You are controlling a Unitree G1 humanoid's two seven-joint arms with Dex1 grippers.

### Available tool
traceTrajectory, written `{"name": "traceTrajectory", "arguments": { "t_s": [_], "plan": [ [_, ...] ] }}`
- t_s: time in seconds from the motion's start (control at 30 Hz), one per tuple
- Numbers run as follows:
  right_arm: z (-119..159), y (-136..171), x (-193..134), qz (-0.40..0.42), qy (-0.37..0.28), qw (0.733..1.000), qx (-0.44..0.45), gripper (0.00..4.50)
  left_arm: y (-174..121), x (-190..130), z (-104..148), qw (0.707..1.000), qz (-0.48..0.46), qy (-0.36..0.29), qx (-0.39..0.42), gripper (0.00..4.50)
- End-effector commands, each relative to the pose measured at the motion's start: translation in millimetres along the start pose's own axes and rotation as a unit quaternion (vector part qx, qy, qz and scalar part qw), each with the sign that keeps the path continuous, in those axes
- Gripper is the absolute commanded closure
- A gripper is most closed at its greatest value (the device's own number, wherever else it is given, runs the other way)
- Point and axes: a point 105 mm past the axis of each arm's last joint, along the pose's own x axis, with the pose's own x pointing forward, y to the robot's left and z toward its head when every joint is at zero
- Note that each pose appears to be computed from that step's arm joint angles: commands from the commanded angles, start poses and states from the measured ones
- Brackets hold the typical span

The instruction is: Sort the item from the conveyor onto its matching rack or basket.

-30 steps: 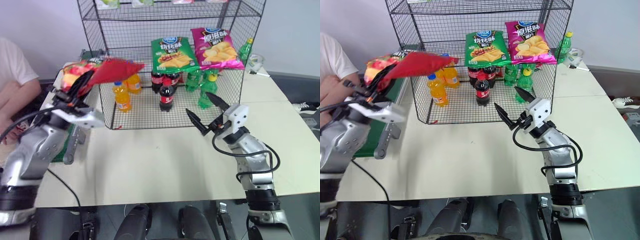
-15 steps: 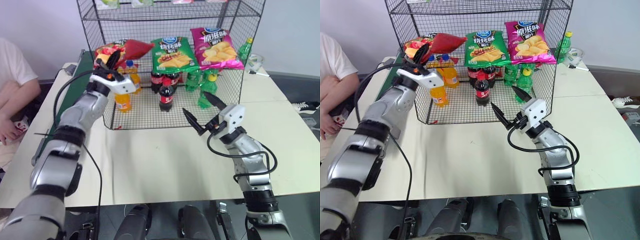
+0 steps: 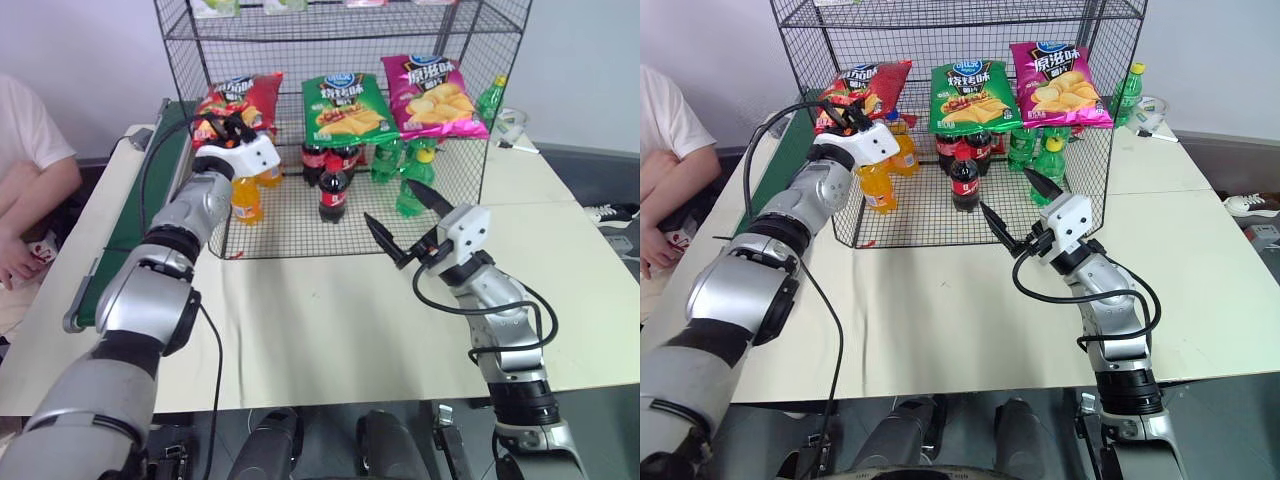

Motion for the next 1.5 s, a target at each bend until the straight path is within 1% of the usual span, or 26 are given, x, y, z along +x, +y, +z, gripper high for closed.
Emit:
{"name": "traceTrajectory", "arguments": {
  "t_s": [0.03, 0.07, 0.13, 0.17, 0.2, 0.23, 0.37, 0.47, 0.57, 0.63, 0.7, 0.8, 0.83, 0.9, 0.93, 0.97, 1.0, 1.07, 1.13, 1.17, 1.23, 1.27, 1.3, 1.4, 1.47, 1.5],
  "plan": [
    [16, -2, 4, 0.001, -0.025, 1.000, -0.019, 0.00, 20, 8, 13, 0.999, 0.020, -0.025, -0.034, 3.95],
    [16, -2, 4, 0.001, -0.024, 1.000, -0.018, 0.00, 20, 8, 13, 0.999, 0.018, -0.029, -0.039, 3.68],
    [15, -2, 3, 0.001, -0.023, 1.000, -0.018, 0.00, 21, 6, 14, 0.998, 0.020, -0.038, -0.036, 2.74],
    [15, -2, 3, 0.001, -0.023, 1.000, -0.017, 0.00, 21, 5, 14, 0.999, 0.018, -0.041, -0.030, 2.35],
    [15, -2, 3, 0.002, -0.023, 1.000, -0.015, 0.00, 21, 4, 13, 0.998, 0.016, -0.046, -0.034, 1.76],
    [15, -1, 3, 0.003, -0.023, 1.000, -0.013, 0.00, 21, 2, 13, 0.998, 0.015, -0.050, -0.042, 1.33],
    [14, 0, 1, 0.008, -0.020, 1.000, -0.013, 0.00, 17, -9, 17, 0.994, 0.003, -0.091, -0.055, 1.33],
    [12, 0, 1, 0.010, -0.017, 1.000, -0.013, 0.00, 31, -29, 16, 0.989, 0.022, -0.134, -0.055, 1.33],
    [11, -1, 2, 0.013, -0.015, 1.000, -0.012, 0.00, 37, -49, 15, 0.986, 0.021, -0.150, -0.069, 1.33],
    [9, -2, 2, 0.015, -0.014, 1.000, -0.013, 0.00, 40, -64, 19, 0.982, 0.015, -0.166, -0.085, 1.33],
    [9, -3, 3, 0.016, -0.014, 1.000, -0.013, 0.00, 46, -80, 17, 0.981, 0.020, -0.164, -0.103, 1.33],
    [9, -4, 3, 0.018, -0.013, 1.000, -0.014, 0.00, 44, -104, 18, 0.969, -0.011, -0.169, -0.181, 1.33],
    [8, -5, 3, 0.019, -0.012, 1.000, -0.015, 0.00, 39, -114, 19, 0.956, -0.038, -0.171, -0.234, 1.33],
    [8, -7, 1, 0.022, -0.011, 1.000, -0.016, 0.00, 28, -135, 16, 0.915, -0.102, -0.152, -0.359, 1.33],
    [8, -8, -1, 0.023, -0.010, 1.000, -0.018, 0.00, 25, -144, 16, 0.897, -0.128, -0.147, -0.397, 1.33],
    [7, -10, -4, 0.027, -0.006, 0.999, -0.019, 0.00, 25, -153, 12, 0.886, -0.144, -0.139, -0.419, 1.33],
    [7, -12, -7, 0.036, -0.002, 0.999, -0.017, 0.00, 27, -160, 6, 0.875, -0.149, -0.125, -0.442, 1.33],
    [6, -19, -19, 0.053, 0.016, 0.998, -0.019, 0.00, 19, -180, -14, 0.834, -0.195, -0.060, -0.513, 1.33],
    [6, -26, -33, 0.074, 0.036, 0.996, -0.018, 0.00, 19, -198, -33, 0.809, -0.208, -0.013, -0.550, 1.33],
    [5, -31, -43, 0.084, 0.052, 0.995, -0.022, 0.00, 22, -206, -46, 0.804, -0.208, 0.013, -0.557, 1.33],
    [6, -42, -62, 0.097, 0.082, 0.992, -0.027, 0.00, 30, -223, -71, 0.805, -0.202, 0.050, -0.555, 1.33],
    [6, -47, -71, 0.102, 0.099, 0.989, -0.038, 0.00, 34, -231, -83, 0.818, -0.202, 0.067, -0.535, 1.33],
    [6, -51, -78, 0.105, 0.111, 0.987, -0.045, 0.00, 37, -236, -91, 0.827, -0.202, 0.075, -0.519, 1.33],
    [6, -63, -96, 0.104, 0.140, 0.983, -0.051, 0.00, 45, -250, -113, 0.833, -0.199, 0.107, -0.504, 1.33],
    [4, -67, -104, 0.106, 0.155, 0.981, -0.055, 0.00, 50, -253, -123, 0.837, -0.193, 0.117, -0.498, 1.33],
    [2, -68, -107, 0.106, 0.162, 0.979, -0.058, 0.00, 52, -256, -129, 0.844, -0.192, 0.121, -0.485, 1.33]
  ]
}}
